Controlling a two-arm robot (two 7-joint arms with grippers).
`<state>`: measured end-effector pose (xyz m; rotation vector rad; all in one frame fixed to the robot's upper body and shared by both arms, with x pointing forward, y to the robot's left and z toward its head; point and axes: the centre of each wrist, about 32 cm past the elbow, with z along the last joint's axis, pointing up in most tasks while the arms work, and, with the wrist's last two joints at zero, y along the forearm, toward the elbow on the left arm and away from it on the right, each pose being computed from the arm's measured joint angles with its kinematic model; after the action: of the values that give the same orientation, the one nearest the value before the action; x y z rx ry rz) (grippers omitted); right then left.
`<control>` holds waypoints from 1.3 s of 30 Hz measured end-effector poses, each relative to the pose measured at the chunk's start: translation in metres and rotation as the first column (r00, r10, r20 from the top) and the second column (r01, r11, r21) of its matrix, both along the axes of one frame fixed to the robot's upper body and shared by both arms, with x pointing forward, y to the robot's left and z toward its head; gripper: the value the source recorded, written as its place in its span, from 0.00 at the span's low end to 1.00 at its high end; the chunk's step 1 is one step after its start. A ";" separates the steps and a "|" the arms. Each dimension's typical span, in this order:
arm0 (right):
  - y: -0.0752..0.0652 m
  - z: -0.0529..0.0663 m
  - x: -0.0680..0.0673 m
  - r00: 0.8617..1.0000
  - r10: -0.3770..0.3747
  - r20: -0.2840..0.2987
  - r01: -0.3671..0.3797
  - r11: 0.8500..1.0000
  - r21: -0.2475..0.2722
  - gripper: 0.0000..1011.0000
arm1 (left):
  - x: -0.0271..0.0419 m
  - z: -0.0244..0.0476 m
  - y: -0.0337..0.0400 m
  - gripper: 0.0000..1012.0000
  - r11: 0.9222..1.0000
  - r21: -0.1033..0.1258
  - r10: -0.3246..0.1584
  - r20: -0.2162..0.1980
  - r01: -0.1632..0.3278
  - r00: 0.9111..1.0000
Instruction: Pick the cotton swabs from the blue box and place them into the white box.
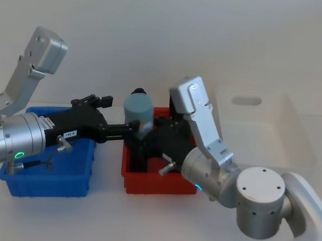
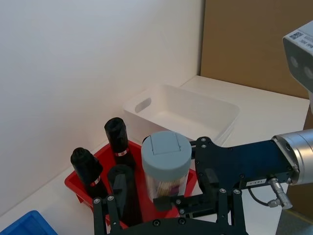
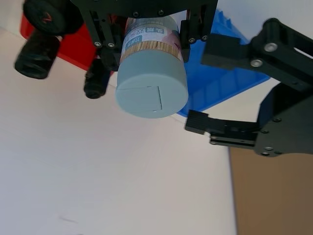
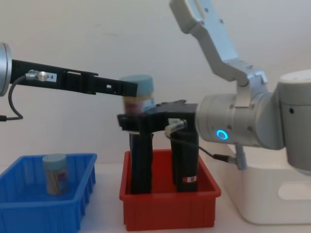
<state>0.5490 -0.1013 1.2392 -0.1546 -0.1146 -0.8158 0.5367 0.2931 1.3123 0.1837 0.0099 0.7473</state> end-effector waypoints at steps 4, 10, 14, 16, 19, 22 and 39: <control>-0.008 0.000 -0.009 0.998 -0.065 0.002 0.065 0.998 0.014 0.63 | 0.0000 0.0000 0.0000 0.99 1.000 0.000 0.000 0.000 0.000 1.000; -0.027 -0.001 -0.023 0.988 -0.157 0.007 0.156 0.987 0.035 0.63 | 0.0000 0.0000 0.0000 0.99 1.000 0.000 0.000 0.000 0.000 1.000; -0.040 -0.003 -0.030 0.977 -0.214 0.007 0.213 0.976 0.048 0.63 | 0.0000 0.0000 0.0000 0.99 1.000 0.000 0.000 0.000 0.000 1.000; -0.049 -0.004 -0.034 0.968 -0.249 0.007 0.248 0.967 0.054 0.63 | 0.0000 0.0000 0.0000 0.99 1.000 0.000 0.000 0.000 0.000 1.000; -0.061 -0.005 -0.037 0.956 -0.293 0.006 0.292 0.955 0.059 0.63 | 0.0000 0.0000 0.0000 0.99 1.000 0.000 0.000 0.000 0.000 1.000; -0.068 -0.006 -0.039 0.946 -0.324 0.005 0.324 0.944 0.062 0.63 | 0.0000 0.0000 0.0000 0.99 1.000 0.000 0.000 0.000 0.000 1.000; -0.113 -0.020 -0.014 0.877 -0.480 -0.011 0.480 0.877 0.040 0.63 | 0.0000 0.0000 0.0000 0.99 1.000 0.000 0.000 0.000 0.000 1.000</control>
<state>0.5345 -0.2147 1.2188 -0.1462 -0.0572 -1.3161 0.5367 0.2931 1.3123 0.1838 0.0098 0.7475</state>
